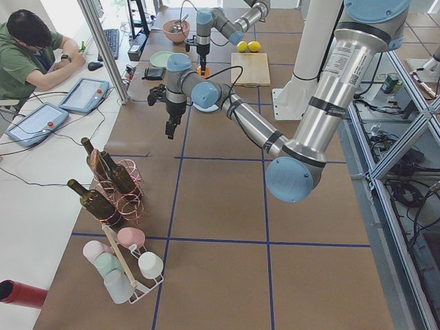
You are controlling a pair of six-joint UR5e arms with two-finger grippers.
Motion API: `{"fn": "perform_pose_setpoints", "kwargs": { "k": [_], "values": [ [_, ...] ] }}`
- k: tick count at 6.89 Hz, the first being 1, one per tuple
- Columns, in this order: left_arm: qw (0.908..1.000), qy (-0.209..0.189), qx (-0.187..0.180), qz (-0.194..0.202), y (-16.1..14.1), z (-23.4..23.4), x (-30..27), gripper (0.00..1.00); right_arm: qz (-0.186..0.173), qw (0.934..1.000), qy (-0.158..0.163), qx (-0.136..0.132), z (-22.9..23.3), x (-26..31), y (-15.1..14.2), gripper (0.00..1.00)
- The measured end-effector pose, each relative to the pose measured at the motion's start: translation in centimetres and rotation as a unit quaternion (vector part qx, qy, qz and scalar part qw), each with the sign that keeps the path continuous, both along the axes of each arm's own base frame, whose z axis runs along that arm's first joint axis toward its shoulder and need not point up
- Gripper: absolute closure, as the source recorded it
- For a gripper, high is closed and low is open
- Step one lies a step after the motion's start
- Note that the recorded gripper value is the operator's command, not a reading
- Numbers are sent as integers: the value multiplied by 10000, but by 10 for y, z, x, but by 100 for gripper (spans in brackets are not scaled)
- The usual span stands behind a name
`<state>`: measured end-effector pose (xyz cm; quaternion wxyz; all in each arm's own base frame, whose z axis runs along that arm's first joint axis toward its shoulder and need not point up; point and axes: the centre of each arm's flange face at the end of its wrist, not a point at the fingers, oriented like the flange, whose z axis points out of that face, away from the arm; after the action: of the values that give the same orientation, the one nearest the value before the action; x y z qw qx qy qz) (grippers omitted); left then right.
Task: Pick orange to plate
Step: 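Carry the orange over the white plate and lower it with the right gripper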
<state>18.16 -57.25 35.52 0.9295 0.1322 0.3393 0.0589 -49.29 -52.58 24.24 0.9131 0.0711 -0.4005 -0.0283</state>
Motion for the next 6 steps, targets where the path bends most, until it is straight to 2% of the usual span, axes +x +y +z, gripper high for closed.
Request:
{"fn": "perform_pose_setpoints", "kwargs": {
  "k": [2,4,5,6],
  "values": [
    [9990,-240,212,317,-3,45,-64,0,81,9999,117,-26,-33,-70,16,100],
    [9980,-392,264,417,2,75,-101,0,22,9998,200,29,-52,-110,31,98],
    [9979,-418,258,420,4,81,-109,0,-4,9996,258,67,-52,-122,39,71],
    [9979,-427,253,415,5,83,-113,0,-23,9994,322,80,-48,-130,44,21]
  ]
}}
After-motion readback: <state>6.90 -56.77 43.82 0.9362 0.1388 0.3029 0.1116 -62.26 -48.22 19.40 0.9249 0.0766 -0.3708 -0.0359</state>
